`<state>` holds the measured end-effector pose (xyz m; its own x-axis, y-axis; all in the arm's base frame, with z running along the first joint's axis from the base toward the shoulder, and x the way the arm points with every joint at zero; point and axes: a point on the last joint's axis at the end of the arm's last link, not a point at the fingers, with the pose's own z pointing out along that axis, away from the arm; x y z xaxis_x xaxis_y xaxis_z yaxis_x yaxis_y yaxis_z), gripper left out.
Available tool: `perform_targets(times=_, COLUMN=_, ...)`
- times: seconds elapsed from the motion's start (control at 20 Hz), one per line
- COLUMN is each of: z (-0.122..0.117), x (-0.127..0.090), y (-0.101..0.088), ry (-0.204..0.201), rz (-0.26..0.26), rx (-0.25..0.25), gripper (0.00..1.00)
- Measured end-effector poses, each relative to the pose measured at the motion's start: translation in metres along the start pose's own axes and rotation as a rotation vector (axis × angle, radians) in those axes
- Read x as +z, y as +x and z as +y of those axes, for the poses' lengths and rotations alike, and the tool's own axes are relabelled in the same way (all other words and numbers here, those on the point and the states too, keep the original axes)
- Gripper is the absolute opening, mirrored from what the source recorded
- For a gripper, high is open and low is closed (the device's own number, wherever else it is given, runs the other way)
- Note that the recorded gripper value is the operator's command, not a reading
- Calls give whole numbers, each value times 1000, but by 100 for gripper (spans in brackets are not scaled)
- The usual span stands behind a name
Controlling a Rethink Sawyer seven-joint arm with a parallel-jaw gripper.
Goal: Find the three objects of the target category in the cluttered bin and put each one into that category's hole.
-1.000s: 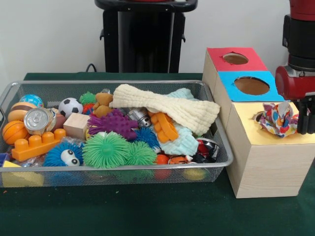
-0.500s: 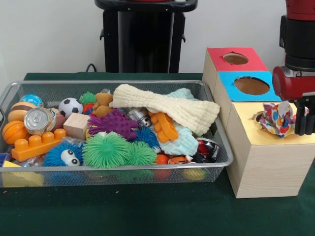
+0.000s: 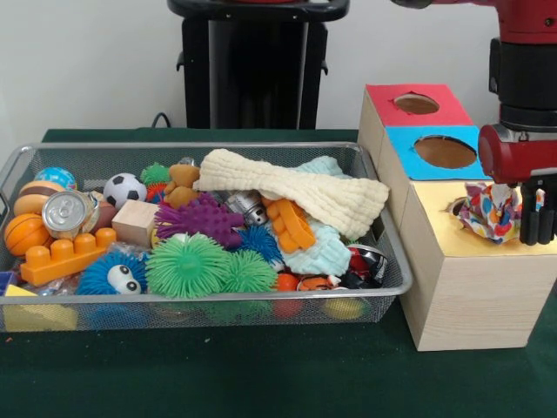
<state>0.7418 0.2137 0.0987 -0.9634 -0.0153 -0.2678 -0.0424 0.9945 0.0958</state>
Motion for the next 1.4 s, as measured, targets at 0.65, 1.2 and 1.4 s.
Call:
perform_targets(times=0.65, z=0, x=4, y=9, ry=1, rz=9, rx=-4, gripper=0)
perform_targets(times=1.2, z=0, x=4, y=10, ry=4, rz=8, rx=-10, gripper=0)
perform_targets(times=1.4, z=-1, x=5, y=10, ry=5, rz=8, rx=-13, gripper=0)
